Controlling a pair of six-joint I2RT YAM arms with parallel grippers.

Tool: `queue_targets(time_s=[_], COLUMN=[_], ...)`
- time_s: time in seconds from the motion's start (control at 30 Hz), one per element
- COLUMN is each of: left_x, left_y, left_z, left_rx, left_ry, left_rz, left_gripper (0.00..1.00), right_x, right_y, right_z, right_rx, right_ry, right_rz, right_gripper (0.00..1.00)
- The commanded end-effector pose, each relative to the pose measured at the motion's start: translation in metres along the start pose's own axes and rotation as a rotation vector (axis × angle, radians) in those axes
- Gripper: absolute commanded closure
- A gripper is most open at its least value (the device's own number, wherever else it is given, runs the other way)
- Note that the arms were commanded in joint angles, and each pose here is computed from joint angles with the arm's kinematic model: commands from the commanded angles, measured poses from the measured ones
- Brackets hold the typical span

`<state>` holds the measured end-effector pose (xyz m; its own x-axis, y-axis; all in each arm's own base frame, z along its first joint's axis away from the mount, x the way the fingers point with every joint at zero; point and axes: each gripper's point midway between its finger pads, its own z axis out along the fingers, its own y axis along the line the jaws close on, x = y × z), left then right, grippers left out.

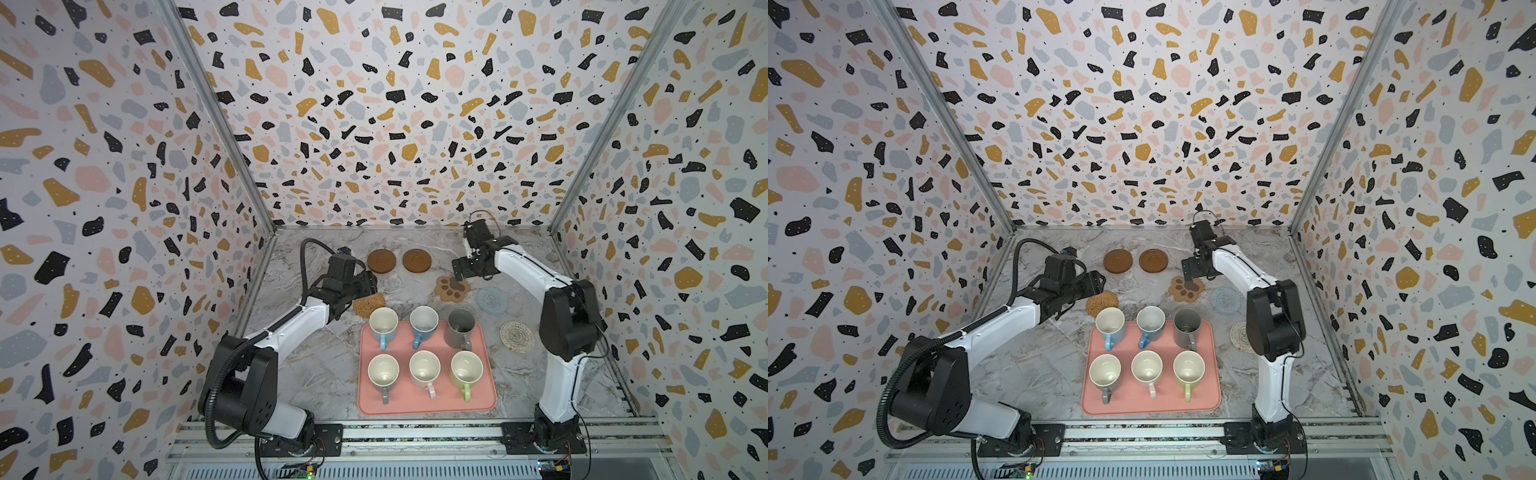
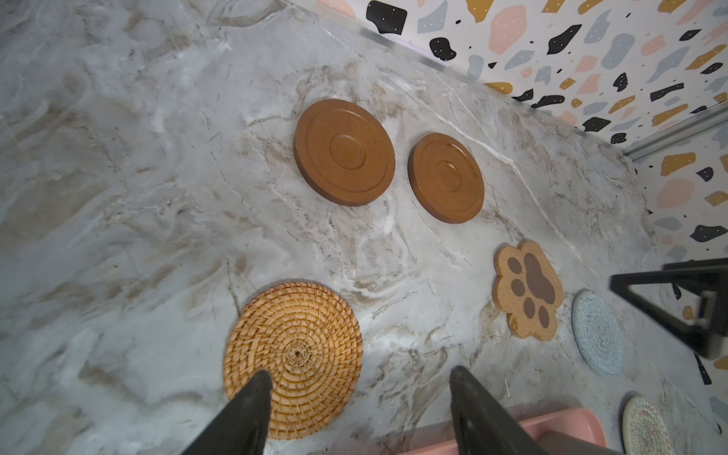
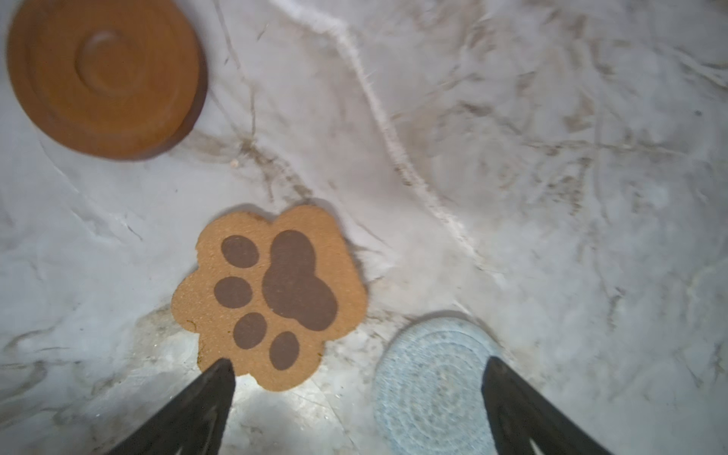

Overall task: Place cups on coasters
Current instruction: Move the coaster to the top-center of the table.

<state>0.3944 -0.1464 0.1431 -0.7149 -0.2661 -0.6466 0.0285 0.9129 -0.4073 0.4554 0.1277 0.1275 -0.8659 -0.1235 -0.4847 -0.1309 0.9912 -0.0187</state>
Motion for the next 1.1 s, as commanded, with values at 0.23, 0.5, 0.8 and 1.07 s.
queue_targets(time_s=[0.23, 0.5, 0.8, 1.07], left_x=[0.008, 0.010, 0.009, 0.009], left_y=[0.005, 0.006, 0.004, 0.004], left_z=[0.006, 0.005, 0.000, -0.006], left_rx=[-0.004, -0.010, -0.010, -0.016], left_ry=[0.014, 0.017, 0.010, 0.003], left_rz=[0.000, -0.002, -0.002, -0.002], left_gripper=[0.27, 0.27, 0.27, 0.27], right_x=[0.064, 0.087, 0.077, 0.046], right_y=[-0.030, -0.027, -0.041, -0.040], right_z=[-0.003, 0.029, 0.066, 0.090], right_rx=[-0.222, -0.271, -0.256, -0.291], right_ry=[-0.014, 0.031, 0.043, 0.015], right_rz=[0.347, 0.411, 0.467, 0.461], right_gripper=[0.11, 0.15, 0.17, 0.17])
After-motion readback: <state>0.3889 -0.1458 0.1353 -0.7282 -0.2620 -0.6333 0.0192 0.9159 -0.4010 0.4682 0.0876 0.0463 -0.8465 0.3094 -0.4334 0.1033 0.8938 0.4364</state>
